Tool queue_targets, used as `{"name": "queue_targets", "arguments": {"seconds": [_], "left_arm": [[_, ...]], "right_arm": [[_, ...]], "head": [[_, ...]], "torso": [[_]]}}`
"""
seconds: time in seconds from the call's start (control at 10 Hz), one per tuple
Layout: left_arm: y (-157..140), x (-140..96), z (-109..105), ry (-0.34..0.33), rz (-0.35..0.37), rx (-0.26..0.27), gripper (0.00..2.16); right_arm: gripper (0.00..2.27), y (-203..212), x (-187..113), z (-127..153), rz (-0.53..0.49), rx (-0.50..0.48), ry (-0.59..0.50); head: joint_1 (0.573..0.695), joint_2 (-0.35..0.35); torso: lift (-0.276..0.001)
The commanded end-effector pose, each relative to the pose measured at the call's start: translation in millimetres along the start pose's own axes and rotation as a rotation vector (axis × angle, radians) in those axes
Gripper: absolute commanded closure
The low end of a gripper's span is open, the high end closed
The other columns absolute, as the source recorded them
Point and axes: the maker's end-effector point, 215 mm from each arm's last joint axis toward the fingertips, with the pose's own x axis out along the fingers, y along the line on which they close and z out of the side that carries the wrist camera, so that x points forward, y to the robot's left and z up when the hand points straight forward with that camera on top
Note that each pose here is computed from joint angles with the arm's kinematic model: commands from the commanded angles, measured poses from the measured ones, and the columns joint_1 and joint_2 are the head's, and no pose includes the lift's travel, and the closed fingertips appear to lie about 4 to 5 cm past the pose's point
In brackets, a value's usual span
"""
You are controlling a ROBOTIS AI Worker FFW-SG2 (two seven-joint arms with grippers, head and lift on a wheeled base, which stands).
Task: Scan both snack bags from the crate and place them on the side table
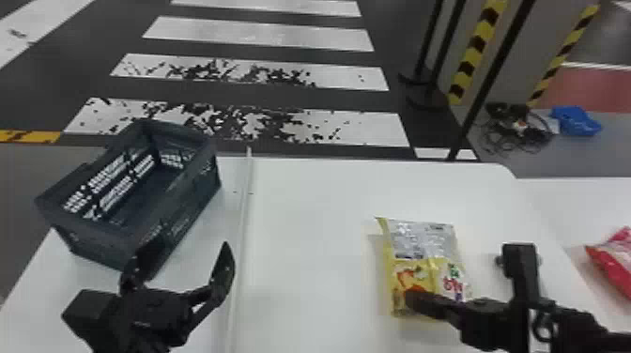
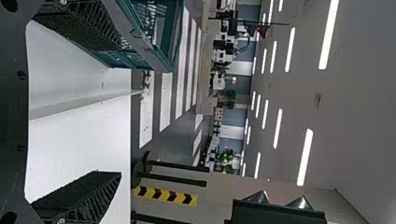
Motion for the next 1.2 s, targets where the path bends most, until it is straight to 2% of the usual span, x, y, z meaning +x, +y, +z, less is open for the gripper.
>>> {"name": "queue_targets", "arguments": {"seconds": [0.0, 0.2, 0.5, 0.7, 1.1], "left_arm": [[1, 0, 1, -0.005, 0.002, -0.001, 0.03], [2, 0, 1, -0.004, 0.003, -0.002, 0.03], [1, 0, 0, -0.003, 0.003, -0.003, 0.03], [1, -1, -1, 0.0, 0.002, -0.004, 0.03], [-1, -2, -1, 0.0, 0.0, -0.006, 0.03]], "right_arm": [[2.26, -8, -3, -2, -0.012, -0.002, 0.009], [2.26, -18, -9, 0, -0.028, -0.001, 0.008], [2.26, 12, -14, 10, 0.05, 0.03, -0.016], [2.26, 11, -17, 32, 0.052, 0.022, -0.057], [2.26, -37, -8, 98, -0.016, -0.008, -0.222]], "head": [[0.695, -0.102], [0.695, -0.117], [0.695, -0.12], [0.695, -0.1], [0.695, -0.128]], "torso": [[-0.095], [-0.095], [-0.095], [-0.095], [-0.095]]}}
